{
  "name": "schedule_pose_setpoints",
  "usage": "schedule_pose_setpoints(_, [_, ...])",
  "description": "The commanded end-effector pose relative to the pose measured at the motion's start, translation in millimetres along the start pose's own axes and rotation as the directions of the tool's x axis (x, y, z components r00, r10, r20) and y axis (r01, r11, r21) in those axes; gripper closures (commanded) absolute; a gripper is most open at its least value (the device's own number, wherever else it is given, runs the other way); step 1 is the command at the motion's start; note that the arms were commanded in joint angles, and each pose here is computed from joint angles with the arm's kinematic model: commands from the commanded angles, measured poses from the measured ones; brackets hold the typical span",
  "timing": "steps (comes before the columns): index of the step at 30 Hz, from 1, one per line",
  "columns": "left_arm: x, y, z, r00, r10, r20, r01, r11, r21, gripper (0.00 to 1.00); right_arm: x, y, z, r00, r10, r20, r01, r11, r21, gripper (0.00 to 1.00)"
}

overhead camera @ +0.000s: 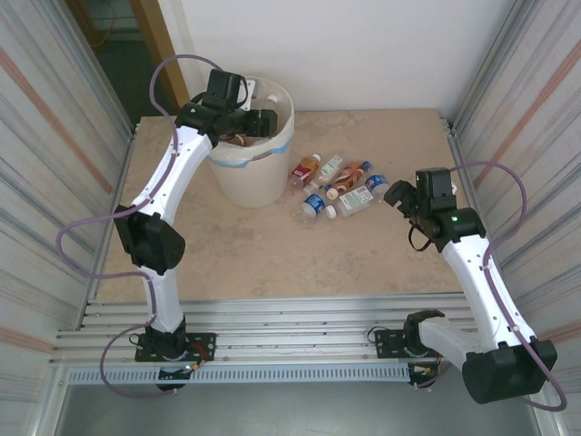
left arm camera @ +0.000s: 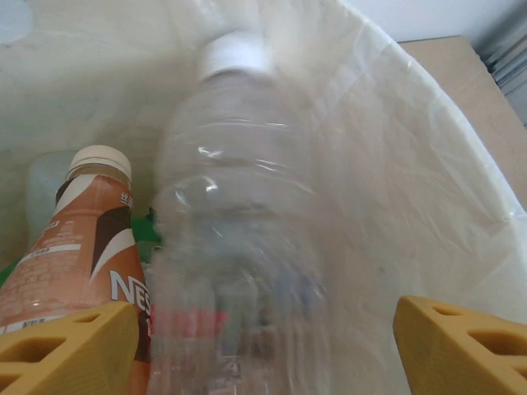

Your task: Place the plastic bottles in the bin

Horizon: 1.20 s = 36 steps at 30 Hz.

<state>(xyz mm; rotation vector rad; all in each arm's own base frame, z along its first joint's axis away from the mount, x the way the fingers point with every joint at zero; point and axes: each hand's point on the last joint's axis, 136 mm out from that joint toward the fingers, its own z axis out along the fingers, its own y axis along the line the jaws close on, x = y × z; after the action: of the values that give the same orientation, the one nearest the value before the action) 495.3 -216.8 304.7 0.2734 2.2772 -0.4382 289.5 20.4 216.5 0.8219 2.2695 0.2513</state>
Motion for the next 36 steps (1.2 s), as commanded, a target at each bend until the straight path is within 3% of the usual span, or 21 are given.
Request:
schedule_pose_setpoints(1, [-13.8, -9.8, -18.7, 0.999, -0.010, 0.050, 0.008, 0.999, 0.043, 0.17, -4.0, -7.0, -3.5, 1.000, -0.002, 0.021, 0.002, 1.000, 0.025, 0.02])
schedule_pose_setpoints(9, [-24.7, -21.9, -46.7, 0.992, -0.011, 0.127, -0.001, 0.996, 0.089, 0.19, -3.4, -7.8, -2.7, 1.000, -0.006, 0.018, 0.006, 1.000, 0.029, 0.02])
schedule_pose_setpoints(19, [-25.0, -42.6, -124.3, 0.954, 0.078, 0.289, -0.094, 0.995, 0.041, 0.16, -5.0, -3.5, 4.3, 1.000, -0.020, 0.003, 0.020, 0.999, 0.037, 0.02])
schedule_pose_setpoints(27, [22.0, -58.2, -166.1, 0.924, 0.097, 0.371, -0.119, 0.992, 0.038, 0.01, -7.0, 5.0, 22.3, 0.998, -0.018, -0.061, 0.020, 0.999, 0.034, 0.02])
schedule_pose_setpoints(31, [54.5, -53.8, -176.2, 0.916, 0.056, 0.396, -0.080, 0.996, 0.045, 0.01, -2.0, 11.7, 38.7, 0.994, -0.011, -0.112, 0.014, 1.000, 0.026, 0.02])
schedule_pose_setpoints(36, [104.9, -33.6, -167.5, 0.934, -0.033, 0.355, 0.019, 0.999, 0.045, 0.01, 7.6, 17.4, 62.6, 0.987, 0.000, -0.163, 0.005, 1.000, 0.031, 0.02])
